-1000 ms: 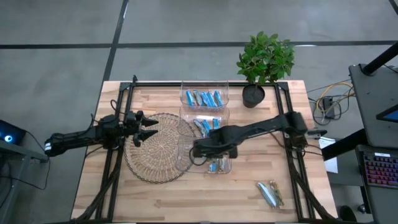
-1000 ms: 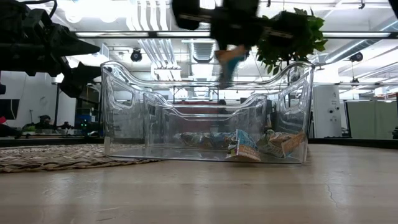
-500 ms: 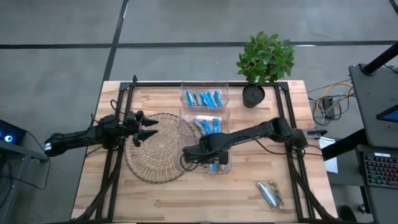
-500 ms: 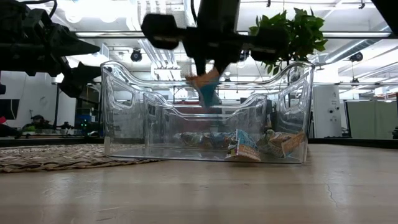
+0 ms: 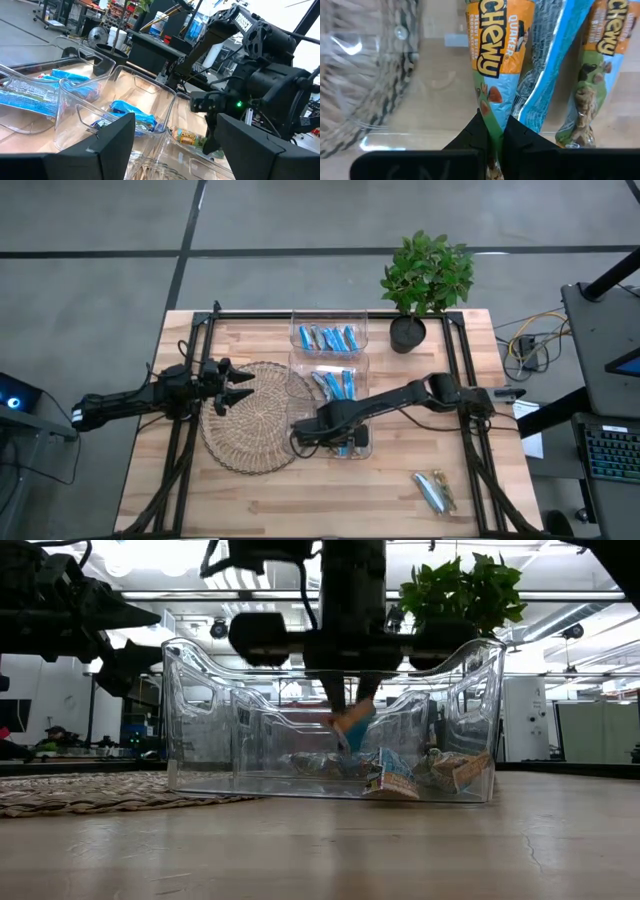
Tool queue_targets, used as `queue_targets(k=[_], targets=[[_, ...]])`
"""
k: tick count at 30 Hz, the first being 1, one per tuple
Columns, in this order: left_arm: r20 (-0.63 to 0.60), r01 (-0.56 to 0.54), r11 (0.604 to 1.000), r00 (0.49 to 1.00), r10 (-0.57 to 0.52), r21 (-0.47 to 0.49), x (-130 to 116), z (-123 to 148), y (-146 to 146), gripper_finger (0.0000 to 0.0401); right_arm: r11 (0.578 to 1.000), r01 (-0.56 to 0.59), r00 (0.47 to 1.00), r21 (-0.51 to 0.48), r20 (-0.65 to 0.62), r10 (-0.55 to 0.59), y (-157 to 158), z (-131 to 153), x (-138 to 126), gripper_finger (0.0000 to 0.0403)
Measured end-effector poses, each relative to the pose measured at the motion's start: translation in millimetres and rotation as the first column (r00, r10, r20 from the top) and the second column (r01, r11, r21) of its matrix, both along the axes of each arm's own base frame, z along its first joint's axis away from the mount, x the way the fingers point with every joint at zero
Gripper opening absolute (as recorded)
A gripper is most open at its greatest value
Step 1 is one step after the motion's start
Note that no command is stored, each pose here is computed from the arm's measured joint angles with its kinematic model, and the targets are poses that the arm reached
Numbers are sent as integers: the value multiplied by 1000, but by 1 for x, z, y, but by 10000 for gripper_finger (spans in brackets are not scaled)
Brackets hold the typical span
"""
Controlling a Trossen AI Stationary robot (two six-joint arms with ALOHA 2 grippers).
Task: Pick and place Granola Bars by type
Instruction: Put the yellow granola bar into the bottom transparent bin
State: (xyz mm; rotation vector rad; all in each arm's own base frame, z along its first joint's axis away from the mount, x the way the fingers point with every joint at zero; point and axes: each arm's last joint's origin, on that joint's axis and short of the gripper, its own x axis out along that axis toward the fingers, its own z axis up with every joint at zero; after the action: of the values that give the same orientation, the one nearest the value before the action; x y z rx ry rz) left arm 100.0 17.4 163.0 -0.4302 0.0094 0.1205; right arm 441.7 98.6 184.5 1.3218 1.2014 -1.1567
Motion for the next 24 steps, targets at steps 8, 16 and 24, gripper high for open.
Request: queue_targets(k=[8, 16, 24], targets=[[0, 0, 1000, 1000, 0, 0, 0, 0, 0, 261, 999, -31, 1000, -10, -3, 31, 0, -2, 0, 47], [0, 0, 1000, 1000, 0, 0, 0, 0, 0, 261, 999, -45, 999, -4, -2, 45, -1, -1, 0, 108], [0, 0, 1000, 1000, 0, 0, 0, 0, 0, 261, 988, -120, 991, -98, 46, 125, -11, 26, -8, 144]])
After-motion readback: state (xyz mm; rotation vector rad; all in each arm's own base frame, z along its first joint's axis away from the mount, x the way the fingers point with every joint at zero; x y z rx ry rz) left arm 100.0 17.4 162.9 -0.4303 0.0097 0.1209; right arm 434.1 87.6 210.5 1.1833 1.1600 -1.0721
